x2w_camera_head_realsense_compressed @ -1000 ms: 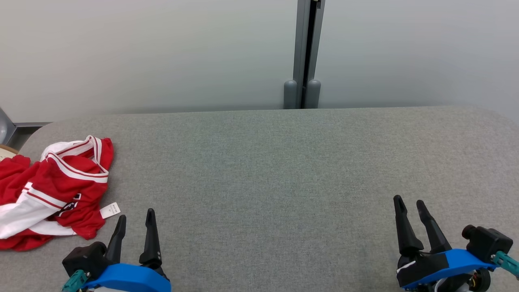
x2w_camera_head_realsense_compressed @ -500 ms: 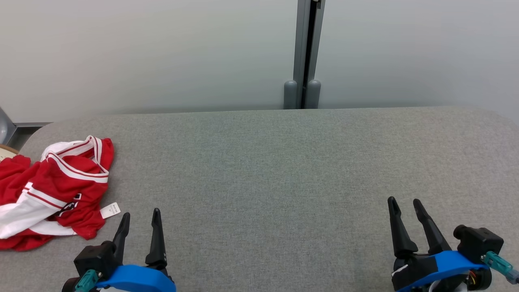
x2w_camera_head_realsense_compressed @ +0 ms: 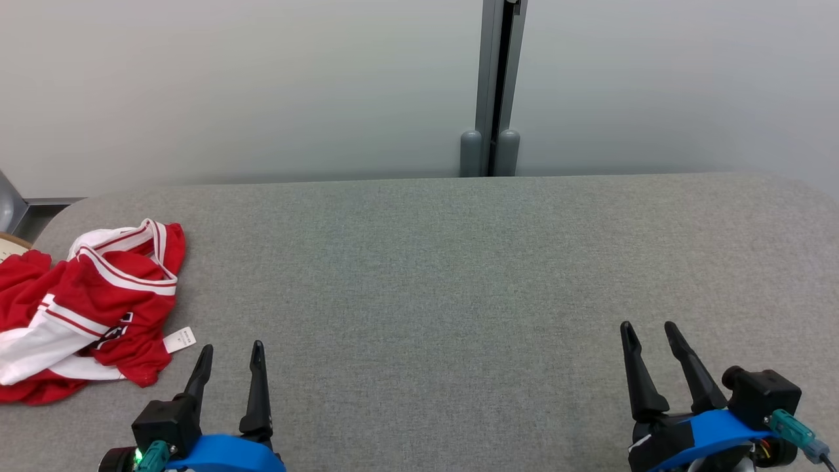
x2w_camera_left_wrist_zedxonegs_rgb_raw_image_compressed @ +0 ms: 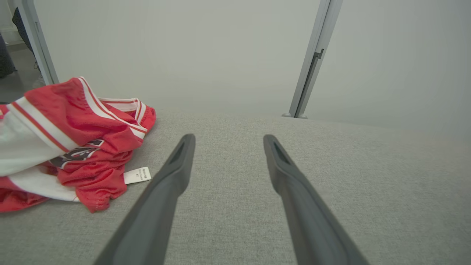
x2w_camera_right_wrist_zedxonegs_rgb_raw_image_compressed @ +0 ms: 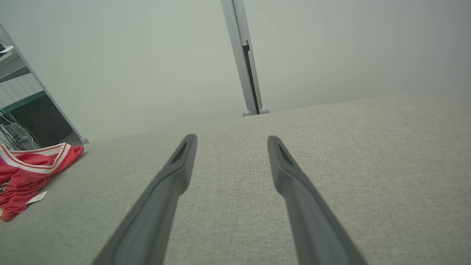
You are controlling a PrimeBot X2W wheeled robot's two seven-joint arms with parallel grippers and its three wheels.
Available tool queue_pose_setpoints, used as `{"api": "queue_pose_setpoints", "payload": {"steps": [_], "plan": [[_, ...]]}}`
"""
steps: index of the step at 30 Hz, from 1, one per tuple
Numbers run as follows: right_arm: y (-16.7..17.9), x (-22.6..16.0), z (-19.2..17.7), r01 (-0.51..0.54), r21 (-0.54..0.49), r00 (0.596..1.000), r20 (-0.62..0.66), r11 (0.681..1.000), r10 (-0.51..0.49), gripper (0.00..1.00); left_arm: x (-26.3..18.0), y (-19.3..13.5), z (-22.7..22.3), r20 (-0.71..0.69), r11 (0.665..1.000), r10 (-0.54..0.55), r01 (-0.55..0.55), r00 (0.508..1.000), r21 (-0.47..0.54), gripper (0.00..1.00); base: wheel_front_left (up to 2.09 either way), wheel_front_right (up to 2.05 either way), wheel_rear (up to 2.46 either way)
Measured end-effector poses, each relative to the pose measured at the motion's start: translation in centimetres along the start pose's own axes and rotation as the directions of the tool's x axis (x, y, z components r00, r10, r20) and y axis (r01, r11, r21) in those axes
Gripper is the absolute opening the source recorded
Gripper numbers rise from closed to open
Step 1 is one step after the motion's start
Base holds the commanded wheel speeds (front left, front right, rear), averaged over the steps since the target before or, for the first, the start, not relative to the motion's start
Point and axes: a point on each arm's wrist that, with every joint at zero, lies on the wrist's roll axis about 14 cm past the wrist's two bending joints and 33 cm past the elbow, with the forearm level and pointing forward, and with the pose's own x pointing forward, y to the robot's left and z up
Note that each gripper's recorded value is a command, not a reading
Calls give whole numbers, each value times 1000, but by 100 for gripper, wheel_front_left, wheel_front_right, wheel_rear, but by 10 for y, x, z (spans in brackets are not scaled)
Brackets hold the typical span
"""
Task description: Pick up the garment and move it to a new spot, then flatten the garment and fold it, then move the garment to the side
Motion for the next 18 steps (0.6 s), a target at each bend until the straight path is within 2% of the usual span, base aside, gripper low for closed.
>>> {"api": "queue_pose_setpoints", "payload": {"steps": [18], "plan": [[6,0,2,-29,-112,999,12,993,30,100,-1,-4,2,21,995,-23,21,1000,101,100,0,0,0]]}}
